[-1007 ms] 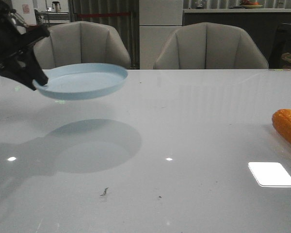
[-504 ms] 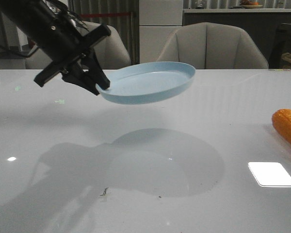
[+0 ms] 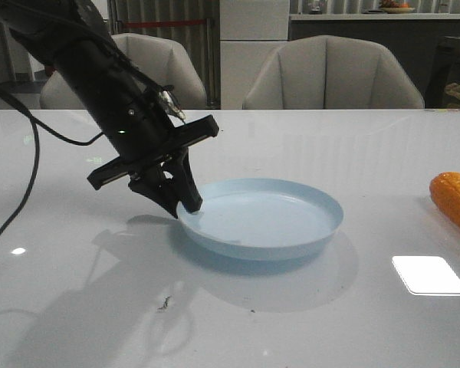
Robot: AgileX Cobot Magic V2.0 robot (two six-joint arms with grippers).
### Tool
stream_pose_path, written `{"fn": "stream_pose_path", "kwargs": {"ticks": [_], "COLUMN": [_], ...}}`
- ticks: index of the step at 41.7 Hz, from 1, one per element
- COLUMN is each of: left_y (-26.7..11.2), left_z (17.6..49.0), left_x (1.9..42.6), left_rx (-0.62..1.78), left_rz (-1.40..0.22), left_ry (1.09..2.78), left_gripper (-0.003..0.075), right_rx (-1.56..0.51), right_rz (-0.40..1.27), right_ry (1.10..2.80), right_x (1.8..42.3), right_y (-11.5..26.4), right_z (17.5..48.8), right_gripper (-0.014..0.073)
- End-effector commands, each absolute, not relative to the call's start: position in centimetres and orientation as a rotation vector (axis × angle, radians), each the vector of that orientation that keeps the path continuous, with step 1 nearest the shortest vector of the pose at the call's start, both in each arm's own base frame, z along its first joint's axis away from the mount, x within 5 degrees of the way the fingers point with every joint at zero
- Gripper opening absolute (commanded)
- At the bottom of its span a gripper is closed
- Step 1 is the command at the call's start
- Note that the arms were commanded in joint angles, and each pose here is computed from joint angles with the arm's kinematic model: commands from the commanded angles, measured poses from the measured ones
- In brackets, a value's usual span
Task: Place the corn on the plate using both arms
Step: 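Grip the plate rim with the left gripper and drag it toward the table center, then release the plate and lift the left gripper away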
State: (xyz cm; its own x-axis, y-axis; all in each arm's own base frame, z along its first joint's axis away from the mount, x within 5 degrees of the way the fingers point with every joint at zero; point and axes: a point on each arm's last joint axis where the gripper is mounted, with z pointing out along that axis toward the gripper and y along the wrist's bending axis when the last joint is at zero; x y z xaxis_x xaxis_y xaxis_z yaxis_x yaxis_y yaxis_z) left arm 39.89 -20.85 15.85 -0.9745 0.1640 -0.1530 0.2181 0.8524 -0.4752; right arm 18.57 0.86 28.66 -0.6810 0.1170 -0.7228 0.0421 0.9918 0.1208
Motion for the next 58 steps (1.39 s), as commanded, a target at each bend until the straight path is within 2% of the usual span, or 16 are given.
{"fn": "stream_pose_path", "kwargs": {"ticks": [1,5,12,15,24,29,33,37,39,44,51,58], "left_y": [-21.4,-21.4,-21.6,-21.8,-20.7,-18.7,-16.4,-13.7,-12.3,-9.9,-7.4,-5.2], "left_z": [18.9,18.9,20.0,21.2,27.0,30.5,33.9,37.3,39.0,42.2,43.9,40.6], "left_x": [39.8,39.8,40.2,40.7,42.6,43.4,43.9,43.7,43.2,41.5,38.9,35.3], "left_rx": [0.336,0.343,0.359,0.369,0.398,0.429,0.439,0.422,0.418,0.397,0.334,0.285], "left_rz": [-0.799,-0.794,-0.804,-0.811,-0.822,-0.760,-0.613,-0.400,-0.279,-0.103,-0.065,-0.029], "left_ry": [2.844,2.847,2.816,2.774,2.623,2.565,2.481,2.389,2.342,2.258,2.184,2.161], "left_gripper": [0.0111,0.0169,0.0337,0.0364,0.0354,0.0353,0.0353,0.0353,0.0349,0.0324,0.0267,0.0211], "right_rx": [0.105,0.105,0.105,0.105,0.105,0.105,0.105,0.105,0.105,0.105,0.105,0.105], "right_rz": [0.120,0.120,0.120,0.120,0.120,0.120,0.120,0.120,0.120,0.120,0.120,0.120], "right_ry": [2.226,2.226,2.226,2.226,2.224,2.223,2.223,2.224,2.225,2.225,2.225,2.226], "right_x": [19.1,19.1,19.1,19.1,19.1,19.1,19.1,19.1,19.1,19.1,19.1,19.1], "right_y": [0.8,0.8,0.8,0.8,0.8,0.8,0.8,0.8,0.8,0.8,0.8,0.8], "right_z": [30.2,30.2,30.2,30.2,30.3,30.3,30.3,30.3,30.2,30.2,30.2,30.2], "right_gripper": [0.0455,0.0455,0.0455,0.0455,0.0455,0.0455,0.0455,0.0455,0.0455,0.0455,0.0455,0.0455]}}
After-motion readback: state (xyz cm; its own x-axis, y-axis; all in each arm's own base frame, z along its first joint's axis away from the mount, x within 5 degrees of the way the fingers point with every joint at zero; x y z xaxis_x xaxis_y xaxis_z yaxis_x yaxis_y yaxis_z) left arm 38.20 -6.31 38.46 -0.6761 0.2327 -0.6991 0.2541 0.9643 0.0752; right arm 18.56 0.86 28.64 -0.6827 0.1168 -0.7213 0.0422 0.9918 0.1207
